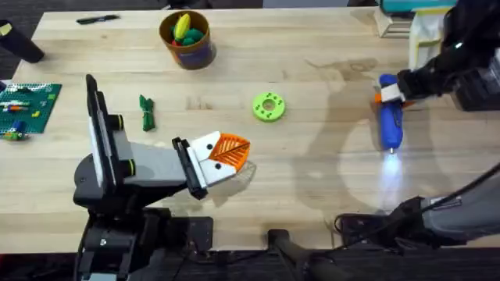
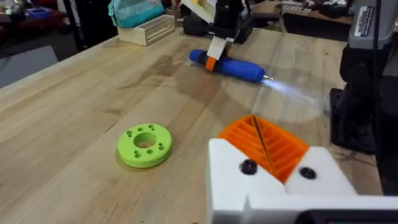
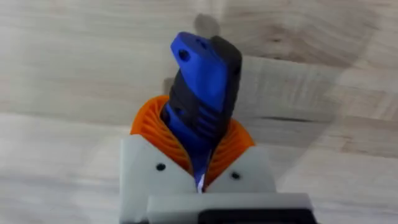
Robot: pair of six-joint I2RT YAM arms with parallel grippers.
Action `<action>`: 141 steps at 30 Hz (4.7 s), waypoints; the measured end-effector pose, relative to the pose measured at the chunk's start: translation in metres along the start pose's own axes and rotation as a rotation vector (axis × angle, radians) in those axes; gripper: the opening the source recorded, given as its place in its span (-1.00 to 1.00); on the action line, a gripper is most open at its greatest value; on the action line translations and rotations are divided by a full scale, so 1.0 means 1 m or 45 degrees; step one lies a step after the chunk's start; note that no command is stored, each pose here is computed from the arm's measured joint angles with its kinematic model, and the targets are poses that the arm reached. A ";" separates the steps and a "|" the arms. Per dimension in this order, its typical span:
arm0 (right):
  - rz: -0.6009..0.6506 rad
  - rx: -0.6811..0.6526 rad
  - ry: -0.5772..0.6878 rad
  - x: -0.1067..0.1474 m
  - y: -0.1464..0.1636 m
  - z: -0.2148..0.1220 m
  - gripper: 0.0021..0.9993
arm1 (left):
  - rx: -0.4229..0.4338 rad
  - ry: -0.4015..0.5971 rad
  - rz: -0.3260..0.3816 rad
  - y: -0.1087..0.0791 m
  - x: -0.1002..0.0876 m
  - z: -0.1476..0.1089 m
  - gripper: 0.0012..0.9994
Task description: Pick up the gripper from the table and insert it into the empty holder that is missing its gripper. Then pick up a screw, insert it into the mounting hole, and use the screwdriver to tighten it. Finally, clean up the table by picking up the vegetable and placing it into the bucket.
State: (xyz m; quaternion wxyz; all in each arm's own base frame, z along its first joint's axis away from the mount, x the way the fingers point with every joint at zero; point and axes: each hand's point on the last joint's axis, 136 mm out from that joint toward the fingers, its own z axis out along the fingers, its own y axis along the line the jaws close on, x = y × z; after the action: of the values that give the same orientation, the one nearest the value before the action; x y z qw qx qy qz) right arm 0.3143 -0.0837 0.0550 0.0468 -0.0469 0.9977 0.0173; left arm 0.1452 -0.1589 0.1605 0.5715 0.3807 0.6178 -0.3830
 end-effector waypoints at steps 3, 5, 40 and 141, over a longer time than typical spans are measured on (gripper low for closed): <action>-0.007 -0.046 -0.110 -0.012 0.010 -0.032 -0.97 | 0.000 0.000 0.000 0.000 0.000 0.000 -0.99; -0.017 -0.075 -0.216 -0.021 0.017 -0.059 -0.97 | 0.000 0.000 0.000 0.000 0.000 0.000 -0.99; -1.277 -1.201 -1.254 0.045 0.324 -0.327 -0.99 | 0.000 0.000 0.000 0.000 0.000 0.000 -0.99; -1.637 -1.648 -1.768 0.071 0.451 -0.284 -0.99 | 0.000 0.000 0.000 0.000 0.000 0.000 -0.99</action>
State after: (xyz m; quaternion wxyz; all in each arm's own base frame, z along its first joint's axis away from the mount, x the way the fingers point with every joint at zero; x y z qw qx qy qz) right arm 0.1753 0.3473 0.3441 0.5545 -0.5438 0.3522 0.5222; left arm 0.1452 -0.1589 0.1605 0.5715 0.3807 0.6178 -0.3830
